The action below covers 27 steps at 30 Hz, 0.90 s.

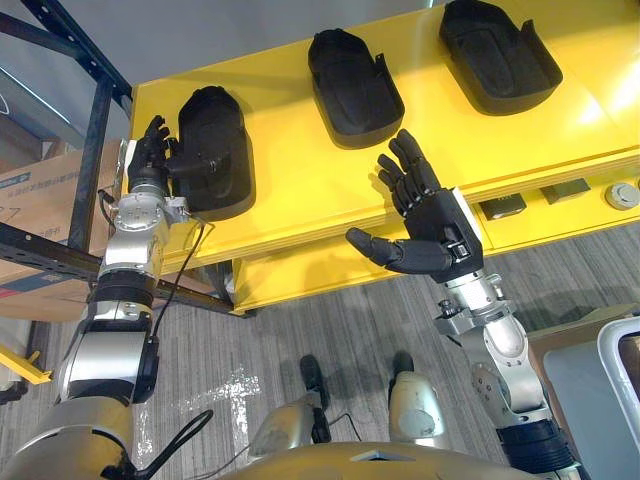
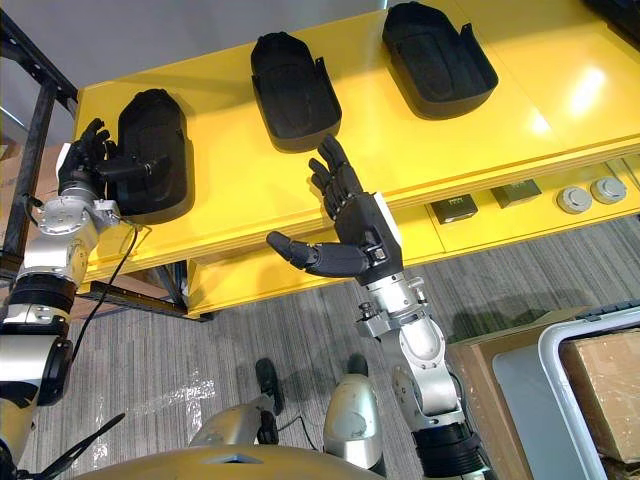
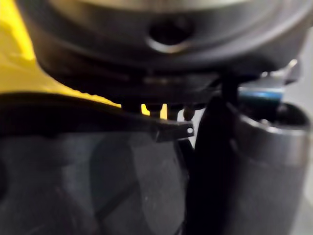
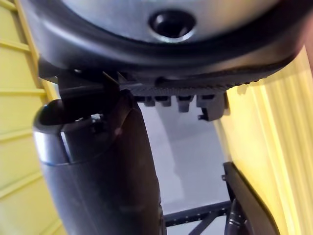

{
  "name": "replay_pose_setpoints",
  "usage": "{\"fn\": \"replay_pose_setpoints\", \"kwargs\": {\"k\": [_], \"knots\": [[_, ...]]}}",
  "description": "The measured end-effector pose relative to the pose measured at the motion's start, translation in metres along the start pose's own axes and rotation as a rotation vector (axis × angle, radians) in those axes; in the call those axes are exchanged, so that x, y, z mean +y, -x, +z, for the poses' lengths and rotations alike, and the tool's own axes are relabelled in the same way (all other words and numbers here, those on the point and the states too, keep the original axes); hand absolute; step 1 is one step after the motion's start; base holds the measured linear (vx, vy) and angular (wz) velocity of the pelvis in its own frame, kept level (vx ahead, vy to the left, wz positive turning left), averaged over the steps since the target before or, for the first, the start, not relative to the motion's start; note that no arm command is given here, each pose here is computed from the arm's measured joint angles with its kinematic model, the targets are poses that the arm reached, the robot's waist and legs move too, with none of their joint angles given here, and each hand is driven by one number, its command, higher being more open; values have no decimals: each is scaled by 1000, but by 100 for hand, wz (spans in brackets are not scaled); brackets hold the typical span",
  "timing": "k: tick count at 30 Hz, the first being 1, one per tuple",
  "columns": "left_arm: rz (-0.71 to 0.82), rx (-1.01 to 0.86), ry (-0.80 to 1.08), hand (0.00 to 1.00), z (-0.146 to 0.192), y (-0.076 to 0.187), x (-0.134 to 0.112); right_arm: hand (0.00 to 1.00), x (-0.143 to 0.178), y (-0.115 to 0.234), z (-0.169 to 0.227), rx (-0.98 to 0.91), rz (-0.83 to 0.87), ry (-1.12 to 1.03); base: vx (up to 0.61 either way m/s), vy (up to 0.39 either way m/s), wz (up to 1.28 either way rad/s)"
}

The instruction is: Walk over and take three plastic housings, then place them on the shelf

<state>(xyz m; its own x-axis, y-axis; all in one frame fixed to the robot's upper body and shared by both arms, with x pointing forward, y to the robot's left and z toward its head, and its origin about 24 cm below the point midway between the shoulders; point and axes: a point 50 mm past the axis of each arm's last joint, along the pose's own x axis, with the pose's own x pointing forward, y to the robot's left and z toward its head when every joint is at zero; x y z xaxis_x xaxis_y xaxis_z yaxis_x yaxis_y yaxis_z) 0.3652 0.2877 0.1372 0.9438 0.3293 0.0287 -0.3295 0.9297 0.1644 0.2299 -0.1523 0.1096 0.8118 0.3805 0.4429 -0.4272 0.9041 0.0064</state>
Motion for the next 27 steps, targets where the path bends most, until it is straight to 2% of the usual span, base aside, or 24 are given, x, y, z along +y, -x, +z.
{"fn": "replay_pose_setpoints", "kwargs": {"k": [7, 10, 13, 21, 23, 27], "knots": [[-17, 3, 70, 100, 1, 1, -4, 100, 6, -1, -2, -2, 21, -16, 1, 0, 1], [-44, -68, 78, 100, 17, 3, -10, 100, 12, -1, -4, -1, 41, -31, 1, -3, 12], [-52, -131, -2, 100, 29, 4, -12, 100, 19, -2, -6, 4, 60, -43, 12, 0, 6], [-56, -153, -40, 100, 36, 4, -4, 100, 26, -2, -14, 44, 46, 19, 33, 12, 10], [-83, -201, -26, 100, 46, 8, -8, 100, 29, -1, -19, 64, 47, 37, 23, 3, 22], [-199, -422, -29, 100, 67, 45, -12, 100, 36, -2, -36, 141, 79, 140, 3, 13, 18]]}}
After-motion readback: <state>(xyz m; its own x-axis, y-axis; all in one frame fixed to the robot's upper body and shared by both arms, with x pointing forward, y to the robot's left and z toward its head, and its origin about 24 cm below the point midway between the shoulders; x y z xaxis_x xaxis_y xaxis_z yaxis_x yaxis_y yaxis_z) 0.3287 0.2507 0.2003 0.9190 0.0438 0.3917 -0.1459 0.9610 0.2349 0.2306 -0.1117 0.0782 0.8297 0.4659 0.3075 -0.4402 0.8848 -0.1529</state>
